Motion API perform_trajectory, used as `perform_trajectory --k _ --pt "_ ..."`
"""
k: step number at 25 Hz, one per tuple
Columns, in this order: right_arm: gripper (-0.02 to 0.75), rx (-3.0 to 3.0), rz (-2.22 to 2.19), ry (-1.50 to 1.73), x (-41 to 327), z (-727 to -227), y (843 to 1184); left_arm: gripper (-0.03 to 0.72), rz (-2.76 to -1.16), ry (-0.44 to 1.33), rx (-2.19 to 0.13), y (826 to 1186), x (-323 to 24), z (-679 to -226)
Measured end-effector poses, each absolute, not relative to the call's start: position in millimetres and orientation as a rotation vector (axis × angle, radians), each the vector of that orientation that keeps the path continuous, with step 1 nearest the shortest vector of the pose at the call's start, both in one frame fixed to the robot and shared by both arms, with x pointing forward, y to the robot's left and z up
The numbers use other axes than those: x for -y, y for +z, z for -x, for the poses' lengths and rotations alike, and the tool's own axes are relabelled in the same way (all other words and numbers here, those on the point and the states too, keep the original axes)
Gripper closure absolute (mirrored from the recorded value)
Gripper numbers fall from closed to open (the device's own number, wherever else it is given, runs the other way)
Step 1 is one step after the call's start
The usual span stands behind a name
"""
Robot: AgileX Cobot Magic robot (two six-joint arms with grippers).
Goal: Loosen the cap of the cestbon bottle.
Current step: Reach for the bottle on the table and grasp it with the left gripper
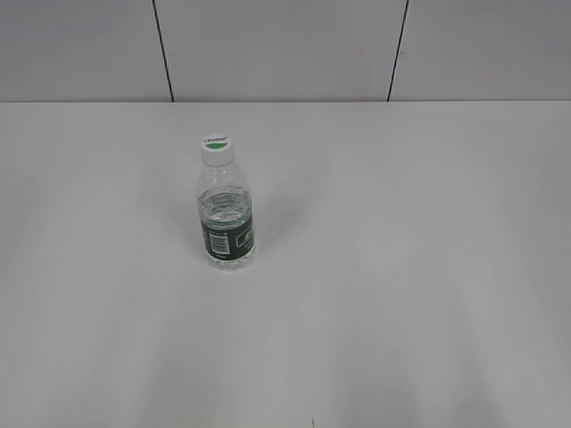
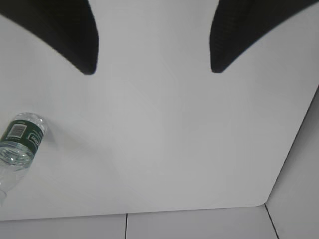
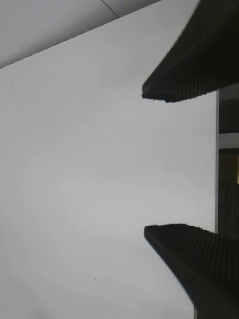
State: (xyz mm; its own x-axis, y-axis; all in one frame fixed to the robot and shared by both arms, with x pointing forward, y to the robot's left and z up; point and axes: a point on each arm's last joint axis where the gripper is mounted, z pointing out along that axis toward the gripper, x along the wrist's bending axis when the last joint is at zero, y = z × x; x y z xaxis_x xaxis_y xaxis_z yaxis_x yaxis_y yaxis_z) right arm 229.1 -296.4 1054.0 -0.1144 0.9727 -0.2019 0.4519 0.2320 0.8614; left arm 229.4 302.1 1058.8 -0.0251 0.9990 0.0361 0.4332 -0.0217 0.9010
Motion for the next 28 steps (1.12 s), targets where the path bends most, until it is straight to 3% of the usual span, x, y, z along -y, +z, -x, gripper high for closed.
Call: perform_trajectory --k 28 --pt "0.154 -1.700 -1.336 0.815 296.4 -229.1 1054.0 0.249 -1.540 1.010 -1.544 1058.8 -302.1 -229.4"
